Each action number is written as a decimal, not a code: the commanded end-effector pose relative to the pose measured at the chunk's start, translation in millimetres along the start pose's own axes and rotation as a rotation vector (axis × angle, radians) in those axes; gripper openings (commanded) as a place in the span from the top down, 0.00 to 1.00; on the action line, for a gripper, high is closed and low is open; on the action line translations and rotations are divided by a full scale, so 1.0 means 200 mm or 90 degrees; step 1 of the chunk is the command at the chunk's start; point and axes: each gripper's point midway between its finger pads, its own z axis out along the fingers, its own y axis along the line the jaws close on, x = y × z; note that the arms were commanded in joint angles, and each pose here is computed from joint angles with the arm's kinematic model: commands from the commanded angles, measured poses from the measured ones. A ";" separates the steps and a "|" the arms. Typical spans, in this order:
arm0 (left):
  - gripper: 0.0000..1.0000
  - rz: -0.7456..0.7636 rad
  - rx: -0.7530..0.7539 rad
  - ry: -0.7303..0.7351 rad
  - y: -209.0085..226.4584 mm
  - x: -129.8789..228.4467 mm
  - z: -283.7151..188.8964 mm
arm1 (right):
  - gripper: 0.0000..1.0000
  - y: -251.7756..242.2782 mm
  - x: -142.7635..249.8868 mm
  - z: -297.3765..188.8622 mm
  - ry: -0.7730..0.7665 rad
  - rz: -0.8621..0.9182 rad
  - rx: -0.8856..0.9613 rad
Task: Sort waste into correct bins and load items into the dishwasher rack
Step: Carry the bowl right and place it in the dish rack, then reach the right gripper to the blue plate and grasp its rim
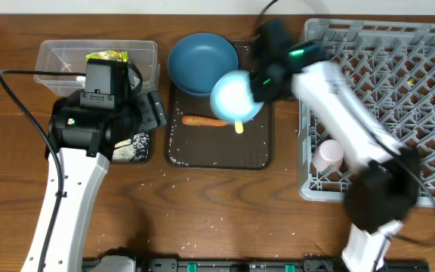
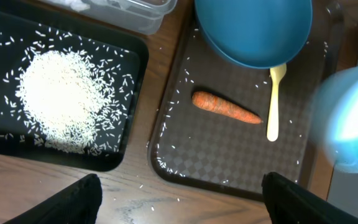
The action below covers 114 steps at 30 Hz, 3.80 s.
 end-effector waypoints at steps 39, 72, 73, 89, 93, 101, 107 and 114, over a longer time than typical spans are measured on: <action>0.03 -0.005 -0.011 0.000 0.02 0.00 0.01 | 0.99 -1.30 -0.36 -0.13 -0.202 0.090 0.969; 0.03 -0.005 -0.011 0.000 0.02 0.00 0.01 | 0.09 -0.63 -0.39 0.06 -0.168 -0.073 0.512; 0.03 -0.005 -0.011 0.000 0.02 0.00 0.01 | 0.09 -0.58 -0.40 0.06 -0.174 -0.075 0.460; 0.03 -0.005 -0.011 0.000 0.02 0.00 0.01 | 0.27 0.17 -0.38 0.47 -0.146 0.104 -0.092; 0.03 -0.005 -0.011 0.000 0.02 0.00 0.01 | 0.32 0.19 -0.32 0.67 -0.110 0.147 -0.089; 0.03 -0.005 -0.011 0.000 0.02 0.00 0.01 | 0.53 0.17 -0.22 0.91 -0.069 0.177 -0.076; 0.02 -0.005 -0.011 0.000 0.02 0.00 0.01 | 0.83 0.17 -0.26 0.90 -0.087 0.178 -0.083; 0.03 -0.005 -0.011 0.000 0.02 0.00 0.01 | 0.99 0.16 -0.27 0.89 -0.091 0.172 -0.082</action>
